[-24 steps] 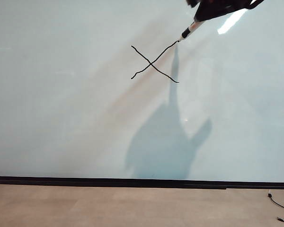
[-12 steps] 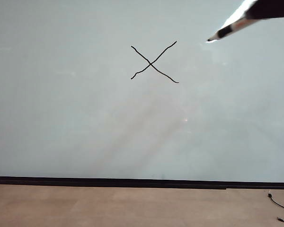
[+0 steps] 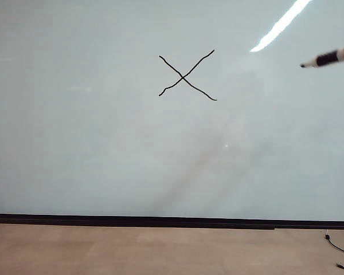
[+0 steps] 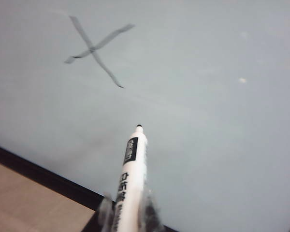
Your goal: Pick up the pen on the shelf to the right of the whiteboard and draw a cross mark.
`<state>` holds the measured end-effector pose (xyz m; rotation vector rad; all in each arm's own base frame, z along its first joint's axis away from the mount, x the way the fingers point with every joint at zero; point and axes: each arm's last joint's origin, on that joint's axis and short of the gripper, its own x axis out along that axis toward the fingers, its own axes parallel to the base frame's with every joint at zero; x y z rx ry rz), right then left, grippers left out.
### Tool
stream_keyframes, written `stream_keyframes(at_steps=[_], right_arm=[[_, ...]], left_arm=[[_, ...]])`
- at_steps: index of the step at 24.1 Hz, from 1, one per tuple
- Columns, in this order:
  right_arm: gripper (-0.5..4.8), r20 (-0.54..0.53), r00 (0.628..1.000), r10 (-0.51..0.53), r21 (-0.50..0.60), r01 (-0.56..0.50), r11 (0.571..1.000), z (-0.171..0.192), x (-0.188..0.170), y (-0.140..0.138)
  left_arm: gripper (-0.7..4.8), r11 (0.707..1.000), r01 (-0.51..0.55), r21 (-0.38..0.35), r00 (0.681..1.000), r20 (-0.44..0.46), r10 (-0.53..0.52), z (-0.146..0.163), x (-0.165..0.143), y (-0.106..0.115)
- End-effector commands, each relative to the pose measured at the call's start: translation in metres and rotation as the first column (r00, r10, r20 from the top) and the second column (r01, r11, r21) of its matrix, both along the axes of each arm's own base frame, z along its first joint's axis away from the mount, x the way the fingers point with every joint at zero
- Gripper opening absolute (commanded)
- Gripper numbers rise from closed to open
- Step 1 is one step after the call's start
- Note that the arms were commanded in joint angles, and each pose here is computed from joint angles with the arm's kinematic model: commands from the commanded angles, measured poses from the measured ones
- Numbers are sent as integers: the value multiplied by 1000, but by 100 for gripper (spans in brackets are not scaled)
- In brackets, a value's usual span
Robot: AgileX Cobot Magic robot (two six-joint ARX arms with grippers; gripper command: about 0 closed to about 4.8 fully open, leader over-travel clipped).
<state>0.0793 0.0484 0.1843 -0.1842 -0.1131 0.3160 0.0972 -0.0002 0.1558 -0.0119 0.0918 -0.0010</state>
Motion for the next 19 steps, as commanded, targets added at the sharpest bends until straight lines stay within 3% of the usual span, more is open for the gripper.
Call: stream_keyframes(at_steps=[1,4,11,19], right_arm=[[-4,4,999,-54,63,53,997,-10,5,-2],[-4,8,997,-70,51,70,996,-10,7,-6],[-4,0,962,-272,29,272,962,-12,16,-32],[-4,10,937,-348,66,346,936,-10,17,-58]], left_arm=[[-5,1000,4,3,1000,4,-4,1,0,0],[-4,1000,4,3,1000,5,-4,1,0,0],[-4,1000,4,4,1000,5,-4,1,0,0],[-4,1000,4,3,1000,5,-4,1,0,0]])
